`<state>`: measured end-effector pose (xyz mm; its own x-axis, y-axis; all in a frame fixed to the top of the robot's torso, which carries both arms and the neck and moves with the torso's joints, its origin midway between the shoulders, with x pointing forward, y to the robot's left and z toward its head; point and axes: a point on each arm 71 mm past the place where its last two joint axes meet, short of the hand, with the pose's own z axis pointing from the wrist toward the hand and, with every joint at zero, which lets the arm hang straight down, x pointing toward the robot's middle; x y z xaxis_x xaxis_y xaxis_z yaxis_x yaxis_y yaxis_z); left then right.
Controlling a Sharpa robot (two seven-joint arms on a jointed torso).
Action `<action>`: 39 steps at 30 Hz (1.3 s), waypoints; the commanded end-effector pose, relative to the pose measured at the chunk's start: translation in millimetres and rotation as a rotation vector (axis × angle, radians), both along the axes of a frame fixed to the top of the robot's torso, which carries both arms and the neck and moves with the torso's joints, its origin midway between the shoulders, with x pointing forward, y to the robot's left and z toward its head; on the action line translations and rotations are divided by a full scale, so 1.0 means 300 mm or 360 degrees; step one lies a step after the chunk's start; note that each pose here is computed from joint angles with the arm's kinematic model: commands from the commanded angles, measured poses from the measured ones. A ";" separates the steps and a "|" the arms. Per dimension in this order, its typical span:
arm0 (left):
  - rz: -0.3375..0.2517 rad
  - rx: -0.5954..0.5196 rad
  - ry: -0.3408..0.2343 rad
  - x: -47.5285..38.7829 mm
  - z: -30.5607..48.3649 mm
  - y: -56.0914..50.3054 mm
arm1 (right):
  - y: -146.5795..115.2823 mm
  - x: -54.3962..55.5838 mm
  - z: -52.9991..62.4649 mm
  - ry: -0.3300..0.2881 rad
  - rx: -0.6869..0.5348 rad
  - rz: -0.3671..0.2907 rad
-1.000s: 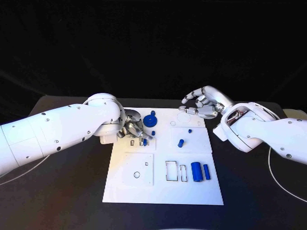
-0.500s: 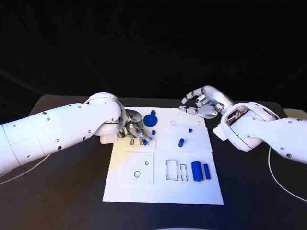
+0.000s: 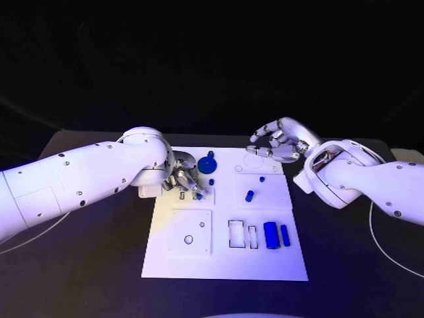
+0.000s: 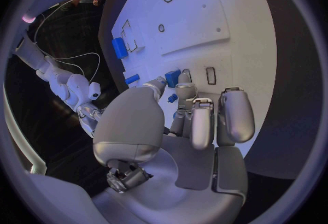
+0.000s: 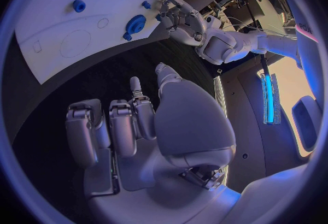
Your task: Assemble the parts on the task board
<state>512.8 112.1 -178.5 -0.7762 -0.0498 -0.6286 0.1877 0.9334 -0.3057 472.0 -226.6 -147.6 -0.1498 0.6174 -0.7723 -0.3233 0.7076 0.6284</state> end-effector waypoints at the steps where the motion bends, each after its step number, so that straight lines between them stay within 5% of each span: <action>1: -0.0018 -0.0025 0.0061 -0.009 -0.003 -0.010 | 0.004 -0.001 -0.002 0.0004 -0.0015 0.0018; 27: 0.0203 -0.0325 0.0184 -0.012 0.007 0.023 | -0.003 0.004 -0.007 0.0014 -0.0023 0.0008; 39: 0.0189 -0.0251 -0.0069 -0.035 0.020 0.047 | -0.010 0.007 -0.010 0.0014 -0.0033 0.0001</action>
